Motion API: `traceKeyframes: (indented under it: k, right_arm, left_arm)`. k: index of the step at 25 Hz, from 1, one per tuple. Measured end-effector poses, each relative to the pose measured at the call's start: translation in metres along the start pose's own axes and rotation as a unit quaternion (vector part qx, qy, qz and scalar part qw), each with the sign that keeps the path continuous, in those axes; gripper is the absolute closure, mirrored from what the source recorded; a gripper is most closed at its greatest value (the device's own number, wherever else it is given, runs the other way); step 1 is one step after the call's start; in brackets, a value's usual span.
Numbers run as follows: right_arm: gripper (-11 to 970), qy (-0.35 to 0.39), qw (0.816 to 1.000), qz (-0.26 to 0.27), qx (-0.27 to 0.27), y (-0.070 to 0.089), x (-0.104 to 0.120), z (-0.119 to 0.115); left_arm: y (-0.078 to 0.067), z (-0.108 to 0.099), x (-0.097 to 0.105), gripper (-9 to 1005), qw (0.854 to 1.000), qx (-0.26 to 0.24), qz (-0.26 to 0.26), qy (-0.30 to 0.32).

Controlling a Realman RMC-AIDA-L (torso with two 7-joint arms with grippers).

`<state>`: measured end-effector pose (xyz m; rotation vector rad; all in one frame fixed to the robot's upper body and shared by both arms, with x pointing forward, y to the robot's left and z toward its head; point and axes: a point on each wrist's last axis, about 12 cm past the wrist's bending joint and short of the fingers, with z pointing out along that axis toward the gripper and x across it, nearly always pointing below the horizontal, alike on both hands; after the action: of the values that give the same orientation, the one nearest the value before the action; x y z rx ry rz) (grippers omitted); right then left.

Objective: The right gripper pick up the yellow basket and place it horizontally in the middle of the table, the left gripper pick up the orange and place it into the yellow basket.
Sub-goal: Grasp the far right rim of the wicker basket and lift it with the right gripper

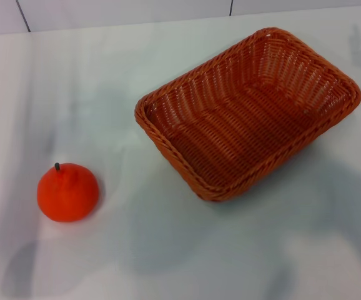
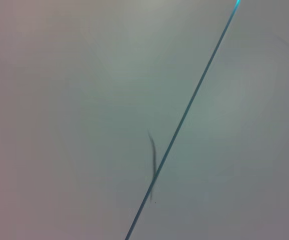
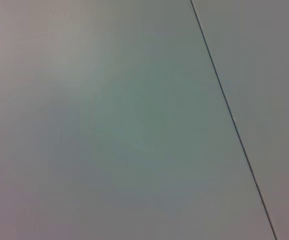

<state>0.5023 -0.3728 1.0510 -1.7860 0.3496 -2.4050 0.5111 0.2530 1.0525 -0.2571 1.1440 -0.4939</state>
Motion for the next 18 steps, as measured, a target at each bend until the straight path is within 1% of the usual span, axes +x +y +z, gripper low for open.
traceKeyframes:
  k: [10,12,14,16,18]
  right_arm:
    - [450,-0.003,1.000,0.003,-0.001,0.000,-0.001,0.001]
    - [449,-0.005,1.000,0.008,0.007,-0.001,0.000,0.002]
    - [449,-0.012,0.999,0.019,0.033,-0.002,0.002,0.006]
    - [449,-0.033,0.995,0.041,0.080,-0.002,0.008,0.016]
    - [450,-0.061,0.988,0.067,0.127,-0.001,0.018,0.030]
  left_arm:
    - [0.000,0.000,0.000,79,1.000,0.002,0.002,0.001]
    - [-0.001,0.000,0.000,80,1.000,0.002,0.002,0.001]
    - [-0.001,0.000,0.000,80,1.000,0.003,0.002,0.001]
    - [-0.001,0.001,0.000,80,1.000,0.004,0.002,0.001]
    - [-0.002,0.002,0.001,80,1.000,0.005,0.002,0.001]
